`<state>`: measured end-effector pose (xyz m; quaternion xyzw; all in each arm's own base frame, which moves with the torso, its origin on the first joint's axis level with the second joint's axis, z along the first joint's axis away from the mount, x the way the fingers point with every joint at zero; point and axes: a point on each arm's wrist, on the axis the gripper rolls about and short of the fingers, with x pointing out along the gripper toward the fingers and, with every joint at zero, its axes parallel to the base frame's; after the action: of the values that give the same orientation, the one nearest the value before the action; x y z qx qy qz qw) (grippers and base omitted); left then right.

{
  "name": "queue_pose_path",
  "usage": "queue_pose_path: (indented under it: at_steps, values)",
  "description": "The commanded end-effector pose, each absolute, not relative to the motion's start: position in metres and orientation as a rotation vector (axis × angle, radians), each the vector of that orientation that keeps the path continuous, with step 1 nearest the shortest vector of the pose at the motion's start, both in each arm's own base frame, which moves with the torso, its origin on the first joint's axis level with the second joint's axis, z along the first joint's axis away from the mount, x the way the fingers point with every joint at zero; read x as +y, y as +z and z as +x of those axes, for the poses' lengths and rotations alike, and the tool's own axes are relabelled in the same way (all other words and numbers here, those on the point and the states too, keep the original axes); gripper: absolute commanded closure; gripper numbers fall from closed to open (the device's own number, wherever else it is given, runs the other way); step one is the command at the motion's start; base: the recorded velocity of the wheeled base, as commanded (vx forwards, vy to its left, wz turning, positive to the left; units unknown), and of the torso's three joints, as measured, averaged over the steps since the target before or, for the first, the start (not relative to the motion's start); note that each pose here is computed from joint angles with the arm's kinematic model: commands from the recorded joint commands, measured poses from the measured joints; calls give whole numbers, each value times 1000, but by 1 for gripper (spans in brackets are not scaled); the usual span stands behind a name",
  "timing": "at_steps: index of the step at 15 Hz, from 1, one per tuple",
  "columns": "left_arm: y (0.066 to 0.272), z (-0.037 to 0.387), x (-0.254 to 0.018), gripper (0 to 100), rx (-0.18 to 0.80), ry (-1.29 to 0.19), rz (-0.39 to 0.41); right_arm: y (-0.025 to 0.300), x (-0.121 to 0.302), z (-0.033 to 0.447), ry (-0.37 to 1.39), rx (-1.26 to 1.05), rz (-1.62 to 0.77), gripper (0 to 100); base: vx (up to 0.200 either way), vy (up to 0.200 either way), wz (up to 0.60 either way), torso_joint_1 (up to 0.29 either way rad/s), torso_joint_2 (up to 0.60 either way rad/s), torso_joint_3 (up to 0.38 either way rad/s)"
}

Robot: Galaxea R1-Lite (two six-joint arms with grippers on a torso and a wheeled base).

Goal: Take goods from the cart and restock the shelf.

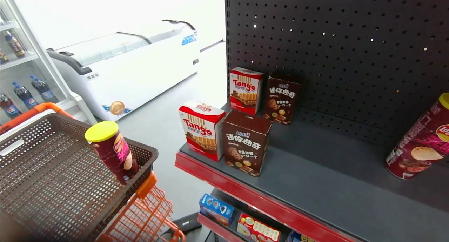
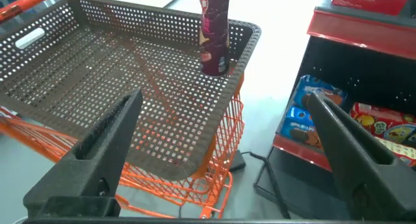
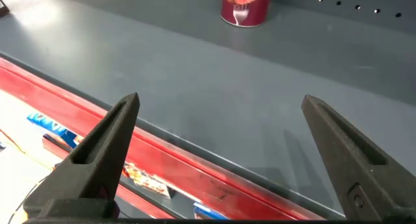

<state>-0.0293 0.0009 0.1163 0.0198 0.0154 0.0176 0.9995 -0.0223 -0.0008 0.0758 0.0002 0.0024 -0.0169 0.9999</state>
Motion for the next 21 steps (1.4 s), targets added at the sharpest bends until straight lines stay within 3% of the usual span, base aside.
queue_pose_path:
  at_steps: [1, 4, 7, 9, 12, 16, 21]
  values:
    - [163, 0, 1, 0, 167, -6, 40, 76, -1, -22, -34, 6, 0, 0, 0, 0, 0, 0, 0, 0]
    - [178, 36, 1, 0, 286, -23, -43, 76, -1, -22, -34, 6, 0, 0, 0, 0, 0, 0, 0, 0]
    - [172, 80, 7, 0, 449, -46, -80, 76, -1, -22, -34, 6, 0, 0, 0, 0, 0, 0, 0, 0]
    - [167, 105, 10, 0, 485, -35, -74, 76, -1, -22, -34, 6, 0, 0, 0, 0, 0, 0, 0, 0]
    - [153, 135, 15, 0, 463, -7, 32, 76, -1, -22, -34, 6, 0, 0, 0, 0, 0, 0, 0, 0]
    - [121, 172, 23, 0, 411, 22, 39, 76, -1, -22, -34, 6, 0, 0, 0, 0, 0, 0, 0, 0]
    - [110, 226, 32, 0, 353, 29, 48, 76, -1, -22, -34, 6, 0, 0, 0, 0, 0, 0, 0, 0]
